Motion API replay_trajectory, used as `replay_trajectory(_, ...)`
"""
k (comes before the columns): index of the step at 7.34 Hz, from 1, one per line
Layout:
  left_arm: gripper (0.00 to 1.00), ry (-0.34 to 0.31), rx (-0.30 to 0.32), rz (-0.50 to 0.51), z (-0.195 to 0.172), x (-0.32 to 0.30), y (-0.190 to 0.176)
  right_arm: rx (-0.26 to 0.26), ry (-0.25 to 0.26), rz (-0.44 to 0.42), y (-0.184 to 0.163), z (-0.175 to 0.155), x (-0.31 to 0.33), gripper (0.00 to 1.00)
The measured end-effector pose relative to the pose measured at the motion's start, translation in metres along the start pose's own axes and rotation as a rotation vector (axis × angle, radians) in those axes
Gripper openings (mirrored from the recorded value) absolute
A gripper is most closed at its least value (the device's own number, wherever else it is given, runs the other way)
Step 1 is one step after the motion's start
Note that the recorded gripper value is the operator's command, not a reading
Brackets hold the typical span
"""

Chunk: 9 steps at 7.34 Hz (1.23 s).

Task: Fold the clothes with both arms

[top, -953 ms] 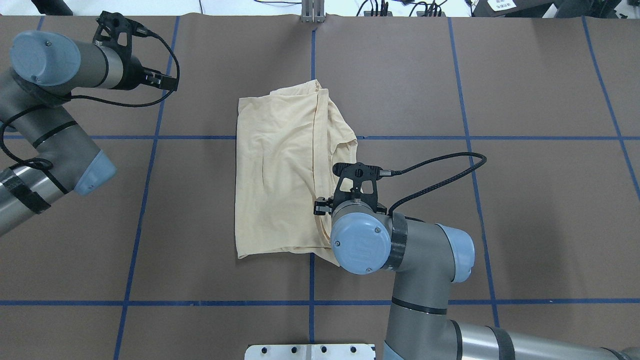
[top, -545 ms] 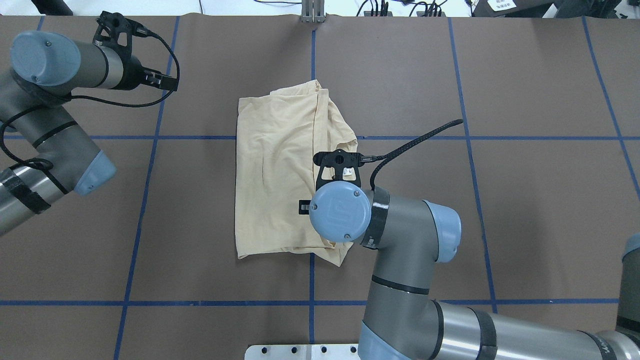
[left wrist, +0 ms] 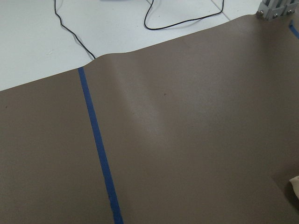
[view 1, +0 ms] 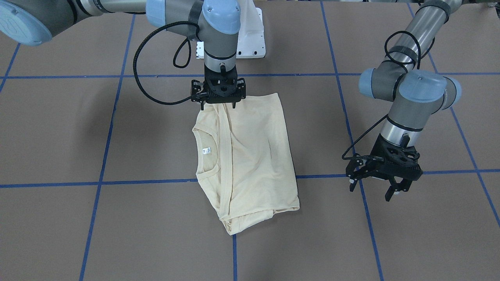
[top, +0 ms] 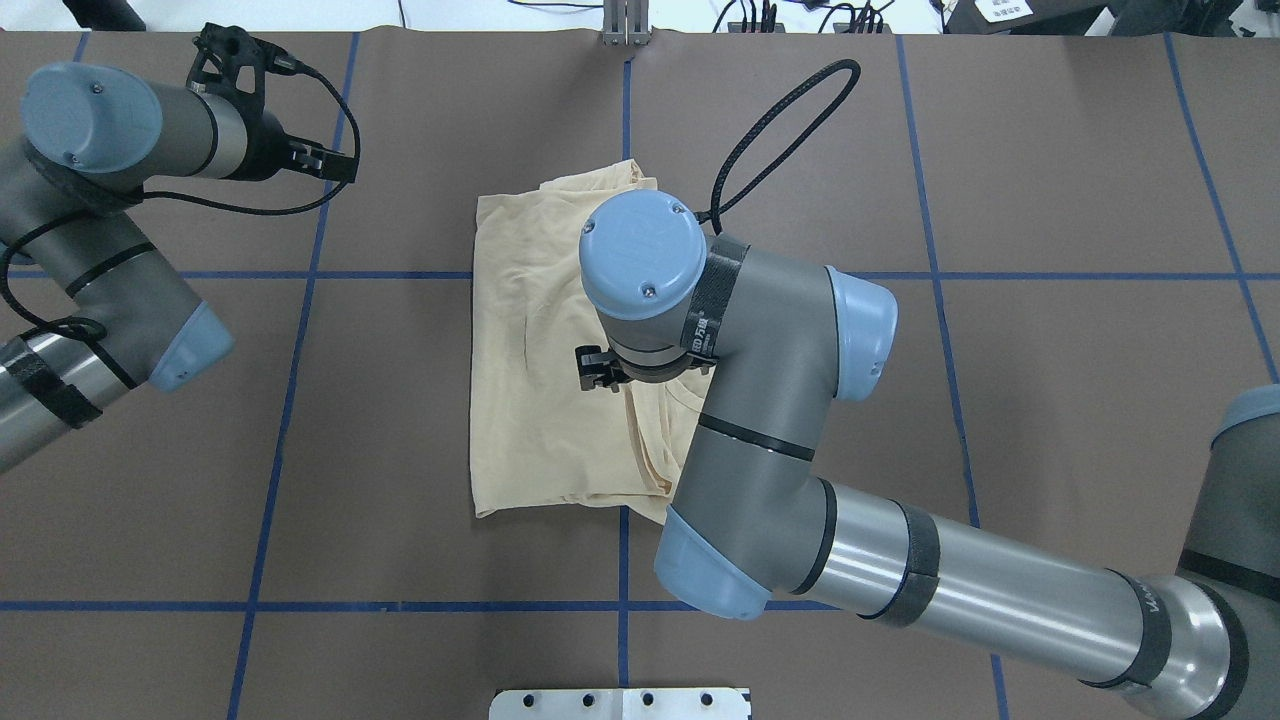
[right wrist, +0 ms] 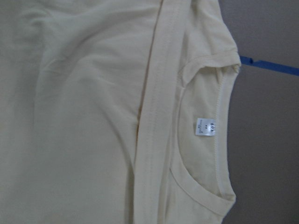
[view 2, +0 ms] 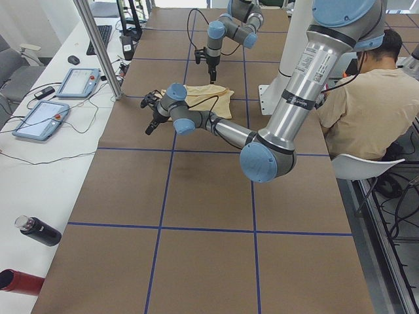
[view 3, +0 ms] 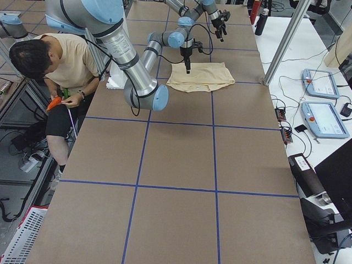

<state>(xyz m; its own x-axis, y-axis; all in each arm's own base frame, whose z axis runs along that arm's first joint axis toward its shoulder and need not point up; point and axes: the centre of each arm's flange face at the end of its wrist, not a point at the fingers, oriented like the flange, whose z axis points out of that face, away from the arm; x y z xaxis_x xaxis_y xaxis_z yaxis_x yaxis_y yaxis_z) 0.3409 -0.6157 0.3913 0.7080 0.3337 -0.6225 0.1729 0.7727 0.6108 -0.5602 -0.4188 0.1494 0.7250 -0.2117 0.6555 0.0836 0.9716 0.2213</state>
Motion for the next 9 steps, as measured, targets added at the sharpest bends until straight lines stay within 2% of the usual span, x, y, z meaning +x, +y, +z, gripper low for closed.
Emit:
replay_trajectory(1,1.0,0.0,0.0,0.0,0.0,0.0,0.0,0.018,-0.109,-0.047,0.001,0.01,0.003,1.0)
replay_trajectory(2,1.0,0.0,0.0,0.0,0.0,0.0,0.0,-0.007,-0.146,-0.049,0.003,0.028,0.005,1.0)
replay_trajectory(3,1.0,0.0,0.0,0.0,0.0,0.0,0.0,-0.053,-0.103,-0.034,0.003,0.045,0.004,1.0)
replay_trajectory(5,1.0,0.0,0.0,0.0,0.0,0.0,0.0,-0.118,0.041,-0.005,0.018,0.065,-0.015,1.0)
replay_trajectory(6,1.0,0.0,0.0,0.0,0.0,0.0,0.0,-0.128,0.109,0.002,0.029,0.067,-0.028,1.0)
replay_trajectory(7,1.0,0.0,0.0,0.0,0.0,0.0,0.0,-0.131,0.155,0.0,0.037,0.07,-0.036,1.0)
replay_trajectory(8,1.0,0.001,0.001,0.0,0.0,0.0,0.0,-0.13,0.188,-0.007,0.042,0.076,-0.04,1.0)
replay_trajectory(9,1.0,0.001,0.001,0.0,0.0,0.0,0.0,-0.122,0.213,-0.017,0.043,0.082,-0.04,0.93)
